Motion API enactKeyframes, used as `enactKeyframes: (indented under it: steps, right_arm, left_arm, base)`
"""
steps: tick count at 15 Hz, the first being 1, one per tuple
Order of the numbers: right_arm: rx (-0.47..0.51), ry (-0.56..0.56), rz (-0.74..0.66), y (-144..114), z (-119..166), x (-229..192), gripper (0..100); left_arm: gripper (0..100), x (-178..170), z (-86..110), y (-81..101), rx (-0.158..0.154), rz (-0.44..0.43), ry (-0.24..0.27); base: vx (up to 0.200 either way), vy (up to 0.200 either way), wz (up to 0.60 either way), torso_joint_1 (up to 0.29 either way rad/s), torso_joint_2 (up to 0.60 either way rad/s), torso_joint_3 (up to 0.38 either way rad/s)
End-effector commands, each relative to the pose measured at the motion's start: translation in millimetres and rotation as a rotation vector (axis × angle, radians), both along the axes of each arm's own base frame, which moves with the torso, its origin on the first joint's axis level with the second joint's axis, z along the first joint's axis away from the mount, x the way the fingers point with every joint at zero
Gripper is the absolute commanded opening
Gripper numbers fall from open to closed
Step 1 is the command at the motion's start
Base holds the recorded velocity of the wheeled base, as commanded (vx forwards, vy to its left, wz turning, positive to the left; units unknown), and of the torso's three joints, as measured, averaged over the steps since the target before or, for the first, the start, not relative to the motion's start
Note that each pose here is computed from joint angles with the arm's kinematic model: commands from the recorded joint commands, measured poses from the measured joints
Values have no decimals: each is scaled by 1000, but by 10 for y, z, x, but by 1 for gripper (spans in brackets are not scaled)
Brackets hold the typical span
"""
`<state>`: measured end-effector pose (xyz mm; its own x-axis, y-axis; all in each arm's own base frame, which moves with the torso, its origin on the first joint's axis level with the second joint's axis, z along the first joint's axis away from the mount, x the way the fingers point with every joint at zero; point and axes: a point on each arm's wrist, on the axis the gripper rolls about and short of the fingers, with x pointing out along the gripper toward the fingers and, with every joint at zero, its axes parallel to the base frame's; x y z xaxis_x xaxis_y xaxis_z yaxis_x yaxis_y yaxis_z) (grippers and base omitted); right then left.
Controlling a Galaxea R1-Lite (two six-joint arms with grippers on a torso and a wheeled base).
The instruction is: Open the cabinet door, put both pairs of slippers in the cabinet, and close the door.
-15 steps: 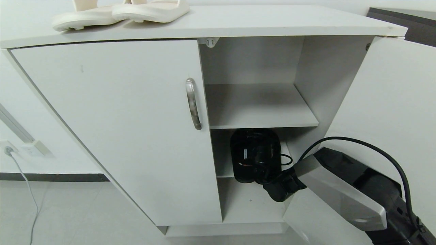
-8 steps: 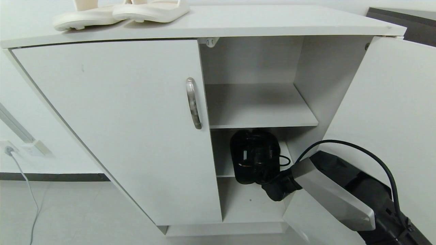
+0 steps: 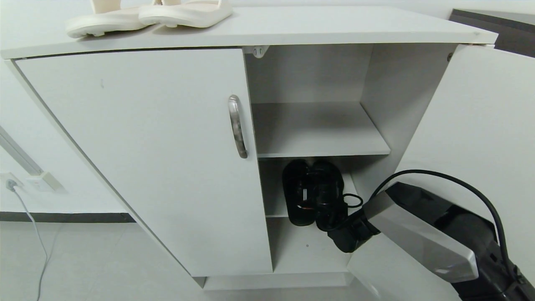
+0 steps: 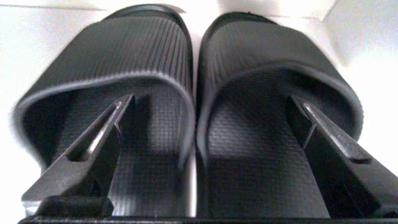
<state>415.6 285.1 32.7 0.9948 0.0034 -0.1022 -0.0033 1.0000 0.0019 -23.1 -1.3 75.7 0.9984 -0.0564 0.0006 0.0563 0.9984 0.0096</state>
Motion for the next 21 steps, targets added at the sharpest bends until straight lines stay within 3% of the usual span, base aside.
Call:
enactKeyframes:
  steps: [1, 7, 10, 14, 21]
  right_arm:
    - [6, -10, 19, -37, 190, -217, 100]
    - [-14, 13, 122, -359, 472, -1329, 100]
    - [-24, 22, 151, -534, 534, -1652, 100]
    - [-41, 40, 196, -448, 482, -1785, 100]
    - [-44, 44, 220, -408, 456, -1867, 100]
  left_arm:
    - [0, 1, 1, 0, 1, 0, 1]
    - [0, 1, -1, 0, 1, 0, 2]
    - [0, 1, -1, 0, 0, 1, 2]
    - [0, 1, -1, 0, -2, 1, 2]
    - [0, 1, -1, 0, -2, 0, 2]
  base:
    - [0, 0, 0, 0, 0, 0]
    - [0, 0, 0, 0, 0, 0]
    - [0, 0, 0, 0, 0, 0]
    - [0, 0, 0, 0, 0, 0]
    - [-200, 0, 0, 1, 4, 0]
